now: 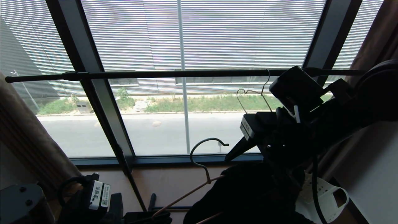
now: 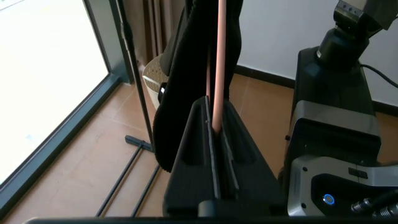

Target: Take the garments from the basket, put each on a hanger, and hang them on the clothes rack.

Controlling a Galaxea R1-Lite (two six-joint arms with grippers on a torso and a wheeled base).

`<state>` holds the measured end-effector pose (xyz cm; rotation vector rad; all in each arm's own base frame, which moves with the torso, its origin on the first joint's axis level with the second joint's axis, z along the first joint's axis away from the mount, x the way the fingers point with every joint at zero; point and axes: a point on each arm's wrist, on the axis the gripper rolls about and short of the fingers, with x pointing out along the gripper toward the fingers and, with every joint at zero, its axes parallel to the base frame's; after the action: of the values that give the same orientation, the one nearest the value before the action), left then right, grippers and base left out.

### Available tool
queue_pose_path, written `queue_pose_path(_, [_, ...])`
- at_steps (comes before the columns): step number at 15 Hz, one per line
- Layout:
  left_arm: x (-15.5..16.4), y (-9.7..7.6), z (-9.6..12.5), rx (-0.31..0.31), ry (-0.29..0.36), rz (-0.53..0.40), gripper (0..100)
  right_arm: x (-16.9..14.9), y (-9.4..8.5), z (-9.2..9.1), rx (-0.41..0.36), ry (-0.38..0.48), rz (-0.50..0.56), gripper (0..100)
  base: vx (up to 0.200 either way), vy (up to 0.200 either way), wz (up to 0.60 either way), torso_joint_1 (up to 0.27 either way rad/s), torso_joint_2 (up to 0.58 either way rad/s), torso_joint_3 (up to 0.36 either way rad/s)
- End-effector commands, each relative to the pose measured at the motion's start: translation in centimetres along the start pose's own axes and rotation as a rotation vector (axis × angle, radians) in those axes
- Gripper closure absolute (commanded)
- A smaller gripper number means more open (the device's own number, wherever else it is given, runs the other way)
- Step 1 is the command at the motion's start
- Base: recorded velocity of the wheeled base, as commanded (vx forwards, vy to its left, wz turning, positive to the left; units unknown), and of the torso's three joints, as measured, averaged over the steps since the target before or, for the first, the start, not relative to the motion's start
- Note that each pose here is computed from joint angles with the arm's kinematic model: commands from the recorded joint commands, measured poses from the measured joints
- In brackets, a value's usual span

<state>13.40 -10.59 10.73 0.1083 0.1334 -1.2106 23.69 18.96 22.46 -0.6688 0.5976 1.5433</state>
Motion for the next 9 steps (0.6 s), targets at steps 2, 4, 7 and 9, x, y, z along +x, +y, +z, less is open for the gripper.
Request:
queue_pose_path(2, [0.02,0.01,-0.02,-0.001,0.001,-0.001,100,0.28,-0.08,-0.09,0.004,0.005,0.008,0,0.0,0.0,0.0,0.0,0.0,0.0])
queue_pose_path(4, [0.04,0.03,0.01,0.0,0.0,0.001,100,0.23,-0.01,-0.11,0.004,0.005,0.008,100,0.0,0.0,0.0,0.0,0.0,0.0])
queue_pose_path(7, [0.04,0.03,0.01,-0.001,0.0,0.001,100,0.34,-0.04,-0.19,0.008,0.01,0.011,100,0.0,0.0,0.0,0.0,0.0,0.0])
queue_pose_path(9, [0.04,0.03,0.01,-0.001,0.0,0.001,100,0.27,-0.04,-0.13,0.005,0.007,0.008,100,0.0,0.0,0.0,0.0,0.0,0.0])
